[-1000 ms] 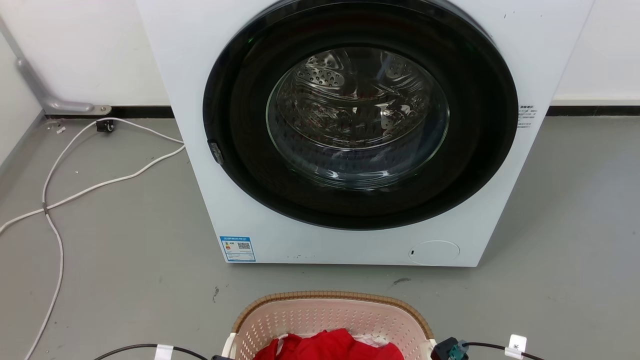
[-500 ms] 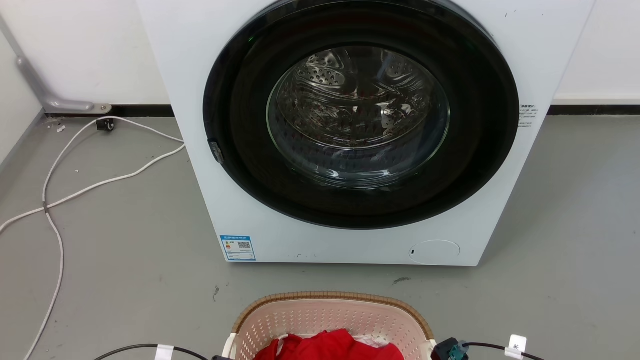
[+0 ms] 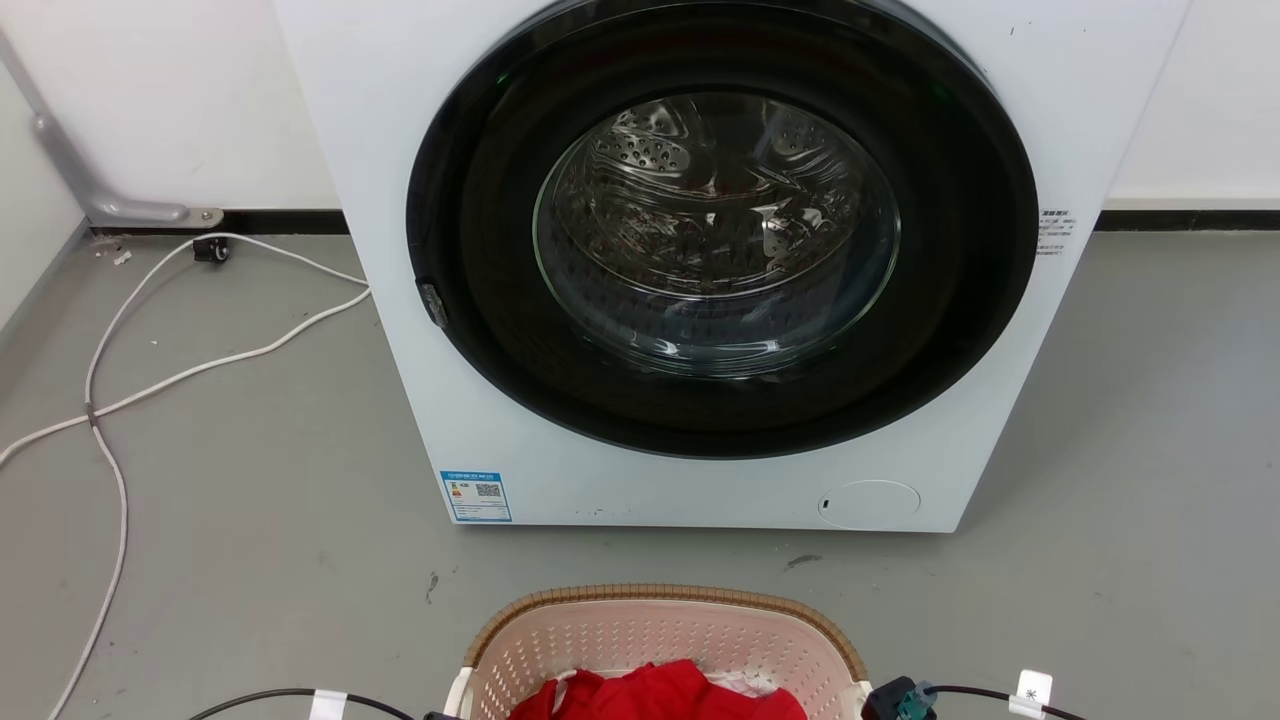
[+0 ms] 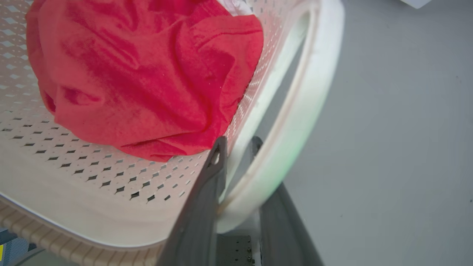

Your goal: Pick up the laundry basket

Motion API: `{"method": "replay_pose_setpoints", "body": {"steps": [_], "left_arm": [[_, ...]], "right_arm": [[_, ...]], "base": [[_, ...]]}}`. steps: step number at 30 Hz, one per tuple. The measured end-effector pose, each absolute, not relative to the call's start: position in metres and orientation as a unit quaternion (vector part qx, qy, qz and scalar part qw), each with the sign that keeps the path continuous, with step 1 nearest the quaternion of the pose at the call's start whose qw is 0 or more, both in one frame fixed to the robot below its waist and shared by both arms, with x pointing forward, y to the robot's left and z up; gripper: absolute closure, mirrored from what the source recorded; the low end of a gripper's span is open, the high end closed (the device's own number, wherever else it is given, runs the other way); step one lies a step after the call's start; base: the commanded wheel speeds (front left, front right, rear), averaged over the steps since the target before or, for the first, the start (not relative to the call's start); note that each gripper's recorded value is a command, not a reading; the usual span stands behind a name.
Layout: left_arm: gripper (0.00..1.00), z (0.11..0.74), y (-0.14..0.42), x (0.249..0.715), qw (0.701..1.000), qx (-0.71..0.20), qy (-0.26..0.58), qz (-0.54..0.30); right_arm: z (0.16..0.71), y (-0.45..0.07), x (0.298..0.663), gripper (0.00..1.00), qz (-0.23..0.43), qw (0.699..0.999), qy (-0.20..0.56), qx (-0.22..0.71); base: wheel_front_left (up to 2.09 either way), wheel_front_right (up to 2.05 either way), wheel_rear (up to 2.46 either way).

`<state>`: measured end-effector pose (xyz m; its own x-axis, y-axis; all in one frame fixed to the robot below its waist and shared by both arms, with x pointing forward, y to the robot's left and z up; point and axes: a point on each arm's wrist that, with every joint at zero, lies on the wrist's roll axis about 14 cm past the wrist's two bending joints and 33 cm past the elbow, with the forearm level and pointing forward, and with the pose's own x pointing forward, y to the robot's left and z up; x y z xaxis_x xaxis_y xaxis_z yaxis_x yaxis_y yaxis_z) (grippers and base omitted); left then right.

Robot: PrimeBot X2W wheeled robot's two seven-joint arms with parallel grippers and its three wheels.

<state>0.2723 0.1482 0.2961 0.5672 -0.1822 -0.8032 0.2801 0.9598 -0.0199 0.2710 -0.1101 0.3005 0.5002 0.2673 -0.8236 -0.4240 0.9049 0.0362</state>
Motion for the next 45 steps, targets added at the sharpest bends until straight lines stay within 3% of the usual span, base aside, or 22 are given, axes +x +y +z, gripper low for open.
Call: {"method": "replay_pose_setpoints", "body": {"steps": [45], "left_arm": [[1.0, 0.2955, 0.148, 0.2702, 0.883, 0.054, 0.448, -0.131]], "right_arm": [[0.3001, -0.1093, 0.2702, 1.0, 0.203, 0.86, 0.459, -0.086]], "base": [[0.0, 0.0, 0.0]]}}
